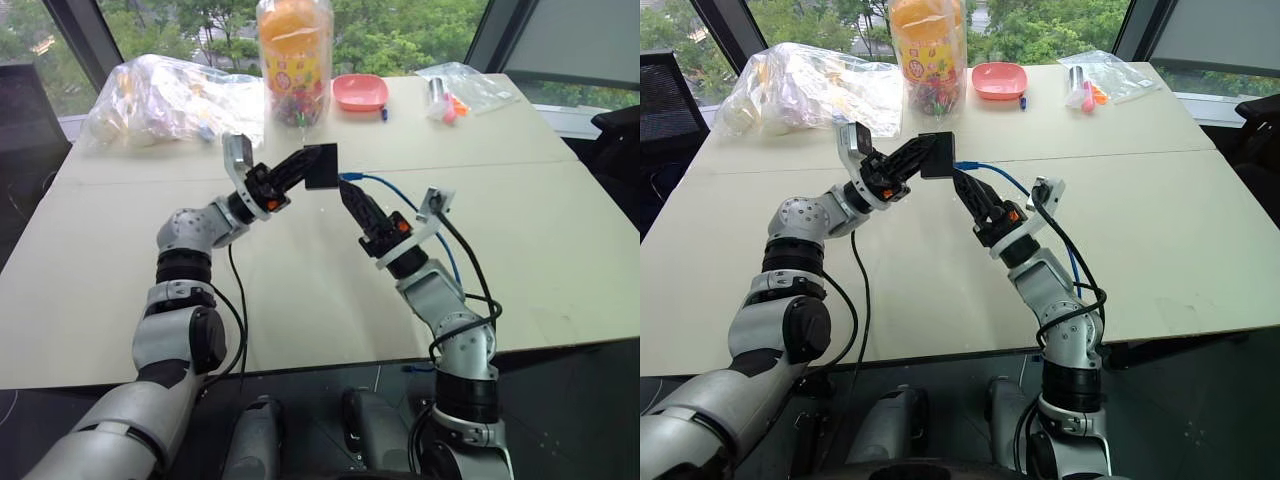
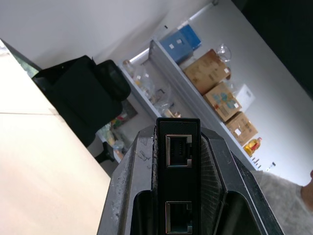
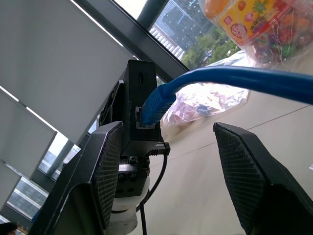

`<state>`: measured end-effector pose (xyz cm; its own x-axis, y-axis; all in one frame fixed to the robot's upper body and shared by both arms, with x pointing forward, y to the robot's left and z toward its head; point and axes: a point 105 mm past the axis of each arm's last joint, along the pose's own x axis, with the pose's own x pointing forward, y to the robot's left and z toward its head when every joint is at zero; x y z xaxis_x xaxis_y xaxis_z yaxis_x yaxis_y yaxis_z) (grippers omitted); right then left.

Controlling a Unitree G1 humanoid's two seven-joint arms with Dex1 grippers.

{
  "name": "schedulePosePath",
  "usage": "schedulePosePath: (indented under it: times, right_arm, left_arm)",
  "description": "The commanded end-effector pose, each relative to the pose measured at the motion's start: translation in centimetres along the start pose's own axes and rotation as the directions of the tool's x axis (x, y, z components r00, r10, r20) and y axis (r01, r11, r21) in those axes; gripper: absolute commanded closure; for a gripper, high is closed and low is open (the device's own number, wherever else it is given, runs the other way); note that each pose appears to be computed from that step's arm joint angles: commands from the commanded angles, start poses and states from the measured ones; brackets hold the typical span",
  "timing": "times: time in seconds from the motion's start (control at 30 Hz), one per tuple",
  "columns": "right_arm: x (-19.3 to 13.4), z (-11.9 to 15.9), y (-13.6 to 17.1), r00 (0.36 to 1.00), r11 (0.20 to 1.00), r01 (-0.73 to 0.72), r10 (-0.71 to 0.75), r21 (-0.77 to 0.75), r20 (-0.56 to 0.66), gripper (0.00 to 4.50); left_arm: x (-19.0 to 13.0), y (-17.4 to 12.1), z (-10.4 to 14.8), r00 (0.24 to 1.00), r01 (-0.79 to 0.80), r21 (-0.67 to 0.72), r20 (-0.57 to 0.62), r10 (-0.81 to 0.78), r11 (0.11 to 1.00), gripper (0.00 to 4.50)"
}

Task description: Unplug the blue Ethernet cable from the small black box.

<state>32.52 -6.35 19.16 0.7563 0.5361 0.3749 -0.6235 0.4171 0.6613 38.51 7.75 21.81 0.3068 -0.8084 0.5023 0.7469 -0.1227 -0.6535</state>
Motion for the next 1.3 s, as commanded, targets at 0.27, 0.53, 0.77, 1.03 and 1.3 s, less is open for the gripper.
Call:
schedulePosePath:
  times: [0.27,0.53,0.77,1.03,1.3]
  right_arm:
    - [0.7,0.5,1.1,0.998,0.999,-0.053,0.053,-0.005,0.032,1.46]
    - [0.9,0.4,1.0,0.998,0.998,-0.057,0.057,-0.004,0.037,1.46]
    - [1.0,0.5,1.0,0.997,0.998,-0.061,0.061,-0.005,0.044,1.46]
    - [1.2,0.4,1.0,0.997,0.998,-0.064,0.064,-0.012,0.038,3.21]
    - [1.1,-0.4,0.6,0.999,0.999,-0.044,0.044,-0.032,0.0,4.45]
  left_arm:
    - [0.3,-1.1,0.4,0.999,0.046,0.02,0.008,-0.046,0.999,3.97]
    - [0.3,-1.1,0.2,0.999,0.047,0.015,-0.003,-0.046,0.999,3.97]
    - [0.2,-1.1,0.1,0.999,0.044,0.013,-0.011,-0.044,0.999,3.97]
    - [0.1,-1.1,0.0,0.999,0.042,0.012,-0.009,-0.042,0.999,3.97]
    - [0.0,-0.7,0.2,1.0,0.02,0.024,0.003,-0.02,1.0,3.97]
